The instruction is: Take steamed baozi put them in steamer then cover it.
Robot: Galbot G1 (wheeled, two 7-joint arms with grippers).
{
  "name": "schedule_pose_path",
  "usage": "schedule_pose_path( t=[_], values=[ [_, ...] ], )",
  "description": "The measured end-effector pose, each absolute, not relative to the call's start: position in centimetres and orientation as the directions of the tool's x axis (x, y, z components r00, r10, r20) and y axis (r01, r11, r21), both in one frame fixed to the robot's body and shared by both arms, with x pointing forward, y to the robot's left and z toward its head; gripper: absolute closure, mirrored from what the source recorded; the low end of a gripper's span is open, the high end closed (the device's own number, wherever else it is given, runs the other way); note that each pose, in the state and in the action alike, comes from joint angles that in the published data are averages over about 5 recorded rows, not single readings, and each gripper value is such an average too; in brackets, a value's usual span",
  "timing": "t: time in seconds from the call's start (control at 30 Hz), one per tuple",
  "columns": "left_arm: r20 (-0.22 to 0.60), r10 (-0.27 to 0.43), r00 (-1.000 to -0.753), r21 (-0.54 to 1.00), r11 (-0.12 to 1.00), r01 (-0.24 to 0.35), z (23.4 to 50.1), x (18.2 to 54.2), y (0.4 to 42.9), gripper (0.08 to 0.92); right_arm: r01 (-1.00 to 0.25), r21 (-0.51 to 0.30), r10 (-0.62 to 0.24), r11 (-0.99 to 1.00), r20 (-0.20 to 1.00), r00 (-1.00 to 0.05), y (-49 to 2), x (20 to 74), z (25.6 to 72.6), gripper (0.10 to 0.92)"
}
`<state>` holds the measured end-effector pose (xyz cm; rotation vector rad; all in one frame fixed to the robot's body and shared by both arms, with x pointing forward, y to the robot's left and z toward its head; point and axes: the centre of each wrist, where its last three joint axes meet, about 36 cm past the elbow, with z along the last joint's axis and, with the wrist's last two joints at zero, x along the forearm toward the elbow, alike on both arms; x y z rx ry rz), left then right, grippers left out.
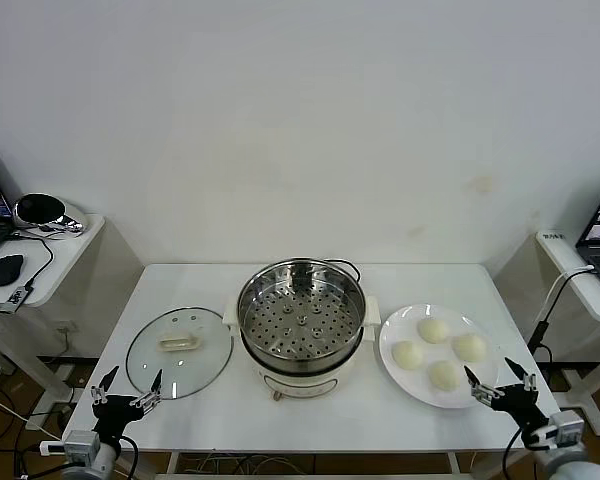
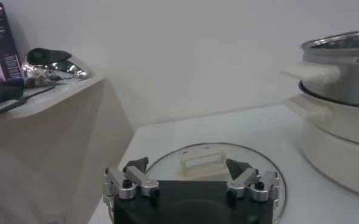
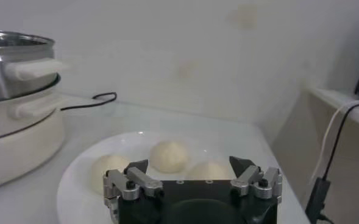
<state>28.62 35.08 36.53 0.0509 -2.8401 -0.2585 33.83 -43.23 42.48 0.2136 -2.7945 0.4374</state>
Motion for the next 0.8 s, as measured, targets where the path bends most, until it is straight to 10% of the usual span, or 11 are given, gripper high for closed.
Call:
schedule_pose_path(
  t=[0.4,0.8],
  values=[
    [0.27,-0.068,-0.961,0.188,0.982,-0.017,37.2,27.9,34.5,0.177,-0.574,-0.563,-0.269,0.595,0.533,-0.802,-44.6,43.3,52.4,0.2],
    [0.263,-0.069,-0.962,0.2,0.98,-0.016,38.1,26.6,33.9,0.177,-0.833,-0.523,-0.235,0.178,0.8,-0.552,-41.5,53.2,55.9,0.2]
  ],
)
